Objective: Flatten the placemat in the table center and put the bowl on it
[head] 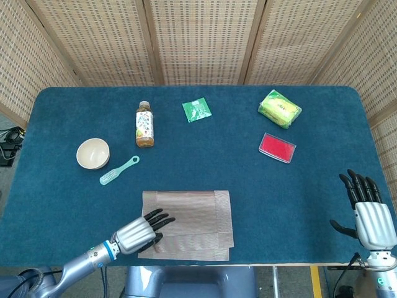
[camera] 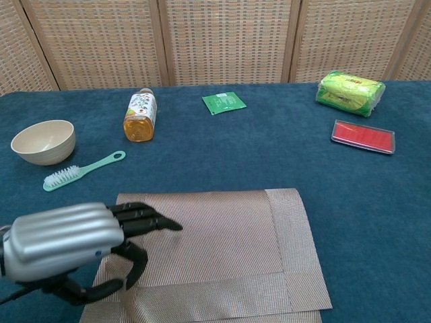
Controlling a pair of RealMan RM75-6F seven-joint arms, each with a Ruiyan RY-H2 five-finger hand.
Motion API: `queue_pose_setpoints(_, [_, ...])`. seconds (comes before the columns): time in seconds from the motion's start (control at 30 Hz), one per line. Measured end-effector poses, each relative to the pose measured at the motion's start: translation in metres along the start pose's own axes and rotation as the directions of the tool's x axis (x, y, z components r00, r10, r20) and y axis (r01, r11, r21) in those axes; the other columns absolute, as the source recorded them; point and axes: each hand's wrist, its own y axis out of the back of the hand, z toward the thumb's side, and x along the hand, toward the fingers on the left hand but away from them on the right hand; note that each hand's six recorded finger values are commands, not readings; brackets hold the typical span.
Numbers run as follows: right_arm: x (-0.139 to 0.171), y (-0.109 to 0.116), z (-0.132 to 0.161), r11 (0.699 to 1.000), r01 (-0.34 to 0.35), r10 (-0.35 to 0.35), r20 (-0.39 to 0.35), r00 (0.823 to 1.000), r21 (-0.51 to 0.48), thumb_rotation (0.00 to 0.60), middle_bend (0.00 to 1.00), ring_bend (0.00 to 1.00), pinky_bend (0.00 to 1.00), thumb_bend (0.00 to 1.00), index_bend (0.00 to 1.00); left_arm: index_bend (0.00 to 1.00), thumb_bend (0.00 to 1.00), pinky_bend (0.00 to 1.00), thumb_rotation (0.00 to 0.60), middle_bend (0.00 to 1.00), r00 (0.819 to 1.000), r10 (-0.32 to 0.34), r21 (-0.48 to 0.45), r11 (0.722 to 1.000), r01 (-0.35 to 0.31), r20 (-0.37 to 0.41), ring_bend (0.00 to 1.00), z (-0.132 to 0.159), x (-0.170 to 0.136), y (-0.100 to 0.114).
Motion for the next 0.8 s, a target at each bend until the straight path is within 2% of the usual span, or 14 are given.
queue_pose_setpoints(0.17, [0.000, -0.001, 0.000, 1.000, -0.004, 0.004, 0.001, 1.000, 0.003, 0.600, 0.00, 0.00, 0.00, 0.00, 0.00, 0.73, 0.55, 0.00, 0.600, 0.00, 0.988, 0.127, -0.080, 0.988, -0.134, -0.085, 0.00, -0.022, 0.025, 0.047])
queue_pose_setpoints(0.27, [-0.001, -0.002, -0.001, 1.000, -0.005, 0.005, 0.004, 1.000, 0.006, 0.600, 0.00, 0.00, 0.00, 0.00, 0.00, 0.73, 0.55, 0.00, 0.600, 0.00, 0.968, 0.195, -0.120, 0.969, -0.215, -0.158, 0.00, -0.043, 0.042, 0.076])
queue_pose_setpoints(0.4, [-0.001, -0.002, -0.002, 1.000, -0.006, 0.006, 0.009, 1.000, 0.006, 0.600, 0.00, 0.00, 0.00, 0.00, 0.00, 0.73, 0.55, 0.00, 0.600, 0.00, 0.929, 0.250, -0.148, 0.943, -0.297, -0.274, 0.00, -0.078, 0.066, 0.109])
queue_pose_setpoints(0.53, [-0.002, -0.001, -0.005, 1.000, -0.005, 0.005, 0.019, 1.000, 0.006, 0.600, 0.00, 0.00, 0.00, 0.00, 0.00, 0.74, 0.55, 0.00, 0.600, 0.00, 0.892, 0.266, -0.119, 0.937, -0.329, -0.366, 0.00, -0.113, 0.082, 0.122])
queue_pose_setpoints(0.8, [-0.007, -0.005, -0.010, 1.000, -0.016, 0.016, 0.040, 0.999, 0.013, 0.600, 0.00, 0.00, 0.00, 0.00, 0.00, 0.73, 0.55, 0.00, 0.600, 0.00, 0.810, 0.293, -0.044, 0.930, -0.364, -0.508, 0.00, -0.168, 0.099, 0.127])
